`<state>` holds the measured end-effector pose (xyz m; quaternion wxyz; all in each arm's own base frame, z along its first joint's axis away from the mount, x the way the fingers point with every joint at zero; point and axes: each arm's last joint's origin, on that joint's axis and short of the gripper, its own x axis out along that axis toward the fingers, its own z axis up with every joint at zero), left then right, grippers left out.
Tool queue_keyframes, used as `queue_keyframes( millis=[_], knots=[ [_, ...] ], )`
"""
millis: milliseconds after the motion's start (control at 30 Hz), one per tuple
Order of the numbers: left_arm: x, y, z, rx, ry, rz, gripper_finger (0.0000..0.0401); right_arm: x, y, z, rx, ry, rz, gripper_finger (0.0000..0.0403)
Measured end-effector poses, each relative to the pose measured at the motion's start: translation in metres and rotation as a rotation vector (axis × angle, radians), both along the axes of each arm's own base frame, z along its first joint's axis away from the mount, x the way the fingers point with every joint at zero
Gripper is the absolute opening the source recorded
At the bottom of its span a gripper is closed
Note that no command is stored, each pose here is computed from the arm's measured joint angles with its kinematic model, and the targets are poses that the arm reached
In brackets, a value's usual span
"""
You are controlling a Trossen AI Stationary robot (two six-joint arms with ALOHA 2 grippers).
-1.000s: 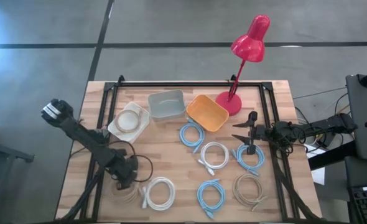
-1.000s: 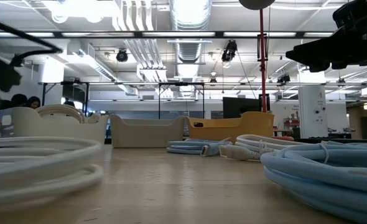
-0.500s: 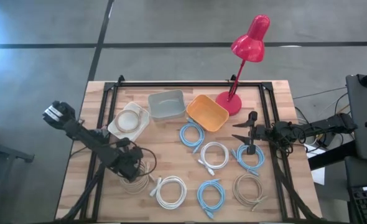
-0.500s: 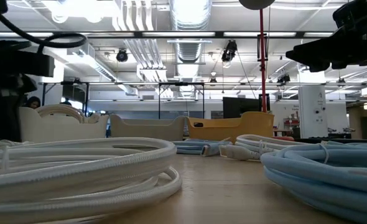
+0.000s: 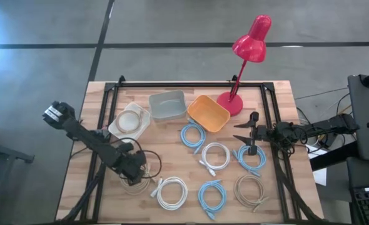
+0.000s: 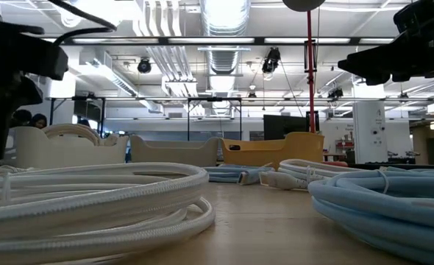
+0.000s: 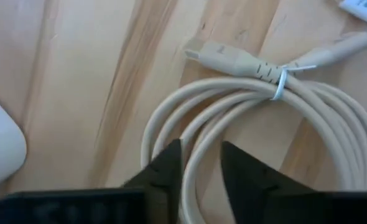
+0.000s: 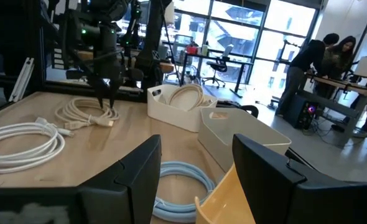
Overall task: Sort HDMI cables
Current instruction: Put the left brown hdmi cable into the white bin
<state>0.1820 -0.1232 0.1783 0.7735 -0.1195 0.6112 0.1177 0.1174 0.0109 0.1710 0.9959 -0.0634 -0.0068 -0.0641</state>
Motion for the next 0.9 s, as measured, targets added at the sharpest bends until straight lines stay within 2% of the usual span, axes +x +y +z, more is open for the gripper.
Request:
queue_keyframes(
  millis=[233,333,400,533,800,900],
  knots=[
    [-0.014,0.01,-0.023,0.041,0.064,0.009,0.0222,0.0,0.0,0.0,0.001,0.0,0.0,0.0194],
    [-0.018,0.013,-0.033,0.035,0.055,0.009,0.0247,0.0,0.0,0.0,0.001,0.0,0.0,0.0194],
    [-0.021,0.015,-0.04,0.031,0.05,0.01,0.0249,0.0,0.0,0.0,0.001,0.0,0.0,0.0194],
    [-0.025,0.018,-0.05,0.027,0.041,0.009,0.0207,0.0,0.0,0.0,0.001,0.001,0.0,0.0194],
    [-0.023,0.017,-0.048,0.027,0.022,0.048,0.003,0.0,0.0,0.0,-0.002,0.001,0.001,0.0194],
    [-0.02,0.016,-0.039,0.048,0.021,0.085,0.0026,0.0,0.0,0.0,-0.002,0.002,0.001,0.0194]
  ],
)
